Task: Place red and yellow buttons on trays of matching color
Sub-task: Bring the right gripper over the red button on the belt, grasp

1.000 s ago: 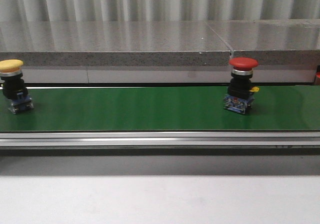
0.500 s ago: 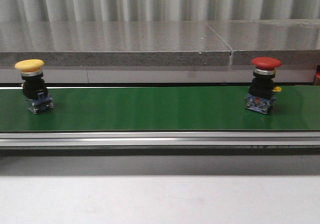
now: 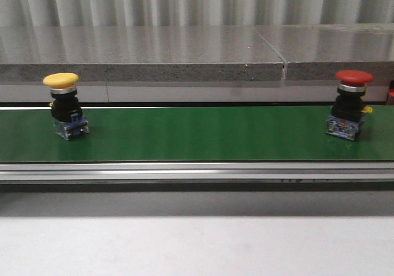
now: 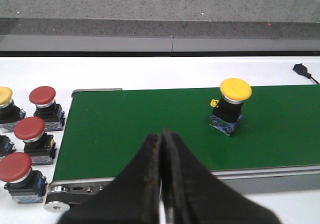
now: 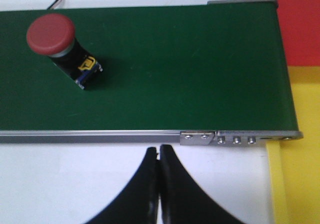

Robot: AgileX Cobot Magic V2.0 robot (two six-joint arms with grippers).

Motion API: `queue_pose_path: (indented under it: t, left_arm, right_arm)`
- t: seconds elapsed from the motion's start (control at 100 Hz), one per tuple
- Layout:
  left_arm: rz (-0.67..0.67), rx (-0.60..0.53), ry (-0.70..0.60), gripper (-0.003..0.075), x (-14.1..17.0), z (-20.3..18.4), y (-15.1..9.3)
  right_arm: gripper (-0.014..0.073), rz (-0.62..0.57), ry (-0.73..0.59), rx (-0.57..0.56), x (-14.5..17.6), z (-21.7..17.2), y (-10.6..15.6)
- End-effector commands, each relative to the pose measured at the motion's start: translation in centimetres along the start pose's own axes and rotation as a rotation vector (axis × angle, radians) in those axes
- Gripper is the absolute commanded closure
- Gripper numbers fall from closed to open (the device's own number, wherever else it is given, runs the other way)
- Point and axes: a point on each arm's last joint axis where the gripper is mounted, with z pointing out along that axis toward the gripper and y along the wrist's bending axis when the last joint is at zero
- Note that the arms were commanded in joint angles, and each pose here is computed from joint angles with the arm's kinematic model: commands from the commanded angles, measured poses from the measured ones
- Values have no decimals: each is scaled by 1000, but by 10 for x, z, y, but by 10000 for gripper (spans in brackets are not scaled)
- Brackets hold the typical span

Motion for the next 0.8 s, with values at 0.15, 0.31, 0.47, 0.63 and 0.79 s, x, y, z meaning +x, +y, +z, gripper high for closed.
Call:
queue_pose_path:
  t: [0.15,0.31,0.47,0.63,0.79]
  left_arm:
    - [-2,22,-100,740,-14,-3,-2]
    - [-2,22,-100,740,-14,-3,-2]
    - [-2,22,-100,740,-14,-3,-2]
    - [-2,22,-100,740,-14,-3,-2]
    - [-2,22,-100,740,-14,-3,-2]
  right_arm:
    - [22,10,-33,-5,-14,6,1]
    - [-41,10,-53,-7,-17,4,1]
    - [-41,-7,-19,-5,-30,9,3]
    - [-41,-27,51,-2,-50,25,5]
    - [-41,-71,108,-7,-65,50,8]
